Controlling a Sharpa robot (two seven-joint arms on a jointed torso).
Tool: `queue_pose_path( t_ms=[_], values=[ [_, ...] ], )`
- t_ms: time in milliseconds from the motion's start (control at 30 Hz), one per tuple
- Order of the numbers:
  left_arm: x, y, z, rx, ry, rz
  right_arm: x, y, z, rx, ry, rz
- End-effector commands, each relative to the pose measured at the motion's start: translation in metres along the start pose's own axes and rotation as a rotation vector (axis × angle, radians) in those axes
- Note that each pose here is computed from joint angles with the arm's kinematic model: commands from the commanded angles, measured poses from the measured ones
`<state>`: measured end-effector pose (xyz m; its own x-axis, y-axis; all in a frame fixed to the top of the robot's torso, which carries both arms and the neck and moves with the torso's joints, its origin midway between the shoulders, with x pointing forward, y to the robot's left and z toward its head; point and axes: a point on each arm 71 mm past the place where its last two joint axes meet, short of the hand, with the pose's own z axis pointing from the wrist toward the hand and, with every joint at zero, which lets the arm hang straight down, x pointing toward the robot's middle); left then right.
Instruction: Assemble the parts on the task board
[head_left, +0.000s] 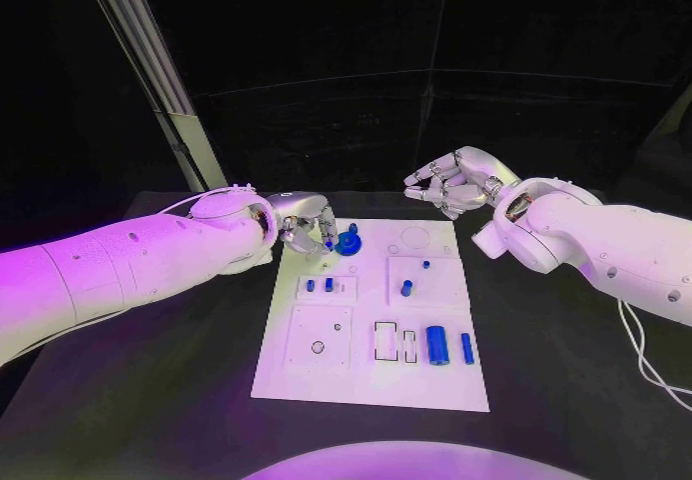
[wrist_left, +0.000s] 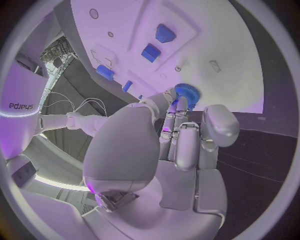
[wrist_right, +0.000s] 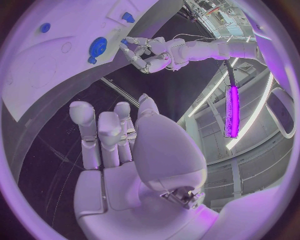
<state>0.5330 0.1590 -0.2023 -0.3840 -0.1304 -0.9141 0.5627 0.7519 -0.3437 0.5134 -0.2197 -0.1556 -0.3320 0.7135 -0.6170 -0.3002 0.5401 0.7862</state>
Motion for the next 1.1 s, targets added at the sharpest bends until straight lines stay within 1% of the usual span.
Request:
queue_pose_path(
  t_ms=[33,233,533,767,1100],
  values=[
    [0.0059,0.004,0.0012,-0.024,0.046,-0.018,0.0,0.002,0.001,-0.014,0.0,0.0],
    [0.0124,0.0086,0.002,-0.044,0.072,-0.022,0.0,0.002,0.001,-0.015,0.0,0.001],
    [0.0204,0.0102,0.0023,-0.059,0.12,-0.026,0.0,0.002,0.001,-0.015,0.0,0.001],
    [0.0229,0.0097,0.002,-0.061,0.134,-0.028,0.0,0.002,0.001,-0.014,0.0,0.0],
    [0.0237,0.0093,0.0016,-0.063,0.139,-0.028,0.0,0.002,0.0,-0.013,-0.001,0.0]
  ],
)
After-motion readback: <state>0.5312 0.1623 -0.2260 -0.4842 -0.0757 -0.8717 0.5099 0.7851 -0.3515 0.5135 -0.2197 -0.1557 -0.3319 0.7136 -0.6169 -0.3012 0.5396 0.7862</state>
